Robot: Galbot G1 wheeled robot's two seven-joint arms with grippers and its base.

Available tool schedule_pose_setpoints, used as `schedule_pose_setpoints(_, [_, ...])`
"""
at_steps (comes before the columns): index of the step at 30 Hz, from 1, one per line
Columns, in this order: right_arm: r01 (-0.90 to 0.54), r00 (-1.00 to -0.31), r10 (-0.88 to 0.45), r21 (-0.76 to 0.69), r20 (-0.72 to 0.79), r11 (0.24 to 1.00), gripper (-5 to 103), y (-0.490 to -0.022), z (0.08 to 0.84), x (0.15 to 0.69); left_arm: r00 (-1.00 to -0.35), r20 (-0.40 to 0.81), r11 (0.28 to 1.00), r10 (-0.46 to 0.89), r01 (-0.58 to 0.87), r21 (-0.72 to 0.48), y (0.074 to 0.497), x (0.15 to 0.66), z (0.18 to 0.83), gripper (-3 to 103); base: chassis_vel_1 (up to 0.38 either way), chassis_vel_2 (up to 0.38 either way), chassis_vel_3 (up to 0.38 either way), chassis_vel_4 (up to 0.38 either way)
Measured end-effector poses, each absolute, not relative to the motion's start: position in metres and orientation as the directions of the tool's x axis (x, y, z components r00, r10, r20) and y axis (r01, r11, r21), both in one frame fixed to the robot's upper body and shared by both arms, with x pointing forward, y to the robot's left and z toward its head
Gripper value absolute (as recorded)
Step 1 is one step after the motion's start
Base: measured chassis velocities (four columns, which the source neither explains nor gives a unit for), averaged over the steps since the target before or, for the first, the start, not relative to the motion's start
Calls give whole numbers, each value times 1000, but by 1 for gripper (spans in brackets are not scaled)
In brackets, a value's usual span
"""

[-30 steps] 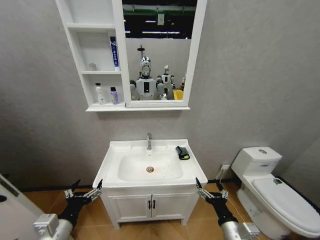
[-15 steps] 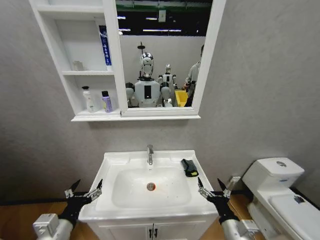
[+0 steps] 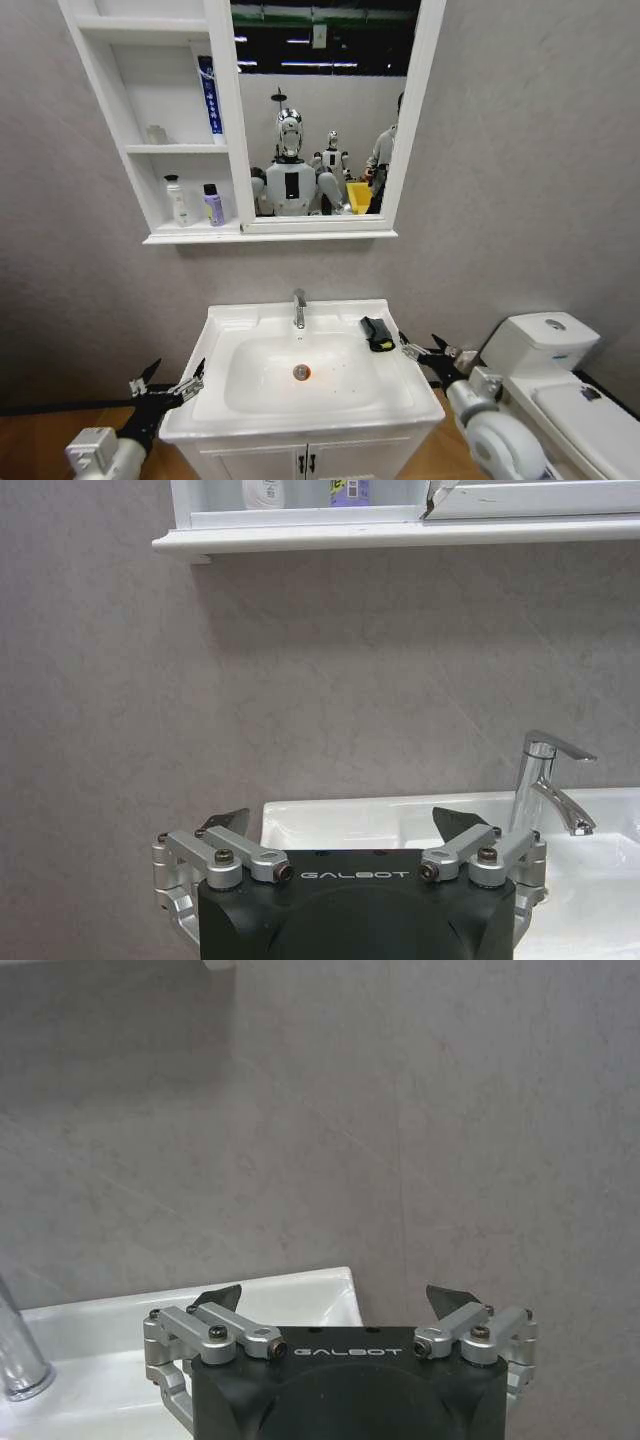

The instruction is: Move facial cleanser and shampoo from washbasin to cabinet, then wipe washbasin with towel.

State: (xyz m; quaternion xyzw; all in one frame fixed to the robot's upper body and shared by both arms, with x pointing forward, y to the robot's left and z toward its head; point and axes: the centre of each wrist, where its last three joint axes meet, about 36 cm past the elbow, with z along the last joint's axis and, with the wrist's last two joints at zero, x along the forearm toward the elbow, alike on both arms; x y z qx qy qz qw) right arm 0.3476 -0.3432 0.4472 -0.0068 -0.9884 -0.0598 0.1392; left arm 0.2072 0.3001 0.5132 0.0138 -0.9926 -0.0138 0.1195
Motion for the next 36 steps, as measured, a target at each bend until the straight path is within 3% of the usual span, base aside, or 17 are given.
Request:
schedule_pose_setpoints(12, [-26, -939, -60, 104, 338, 994, 100, -370, 410, 417, -971, 237, 999, -30, -24, 31, 300, 207, 513, 100, 0, 0, 0, 0])
schedule_pose_setpoints(22, [-103, -919, -119, 61, 376, 993, 100, -345, 369, 464, -971, 236, 999, -30, -24, 30, 300, 207, 513, 100, 0, 0, 0, 0])
schedule_pose_setpoints(33, [-123, -899, -120, 21, 420, 992, 103, -330, 334, 476, -971, 236, 999, -30, -23, 30, 300, 207, 513, 100, 0, 0, 0, 0])
schedule_pose_setpoints(36, [-128, -897, -121, 14, 425, 992, 94, -330, 332, 478, -971, 236, 999, -30, -24, 30, 300, 207, 513, 100, 0, 0, 0, 0])
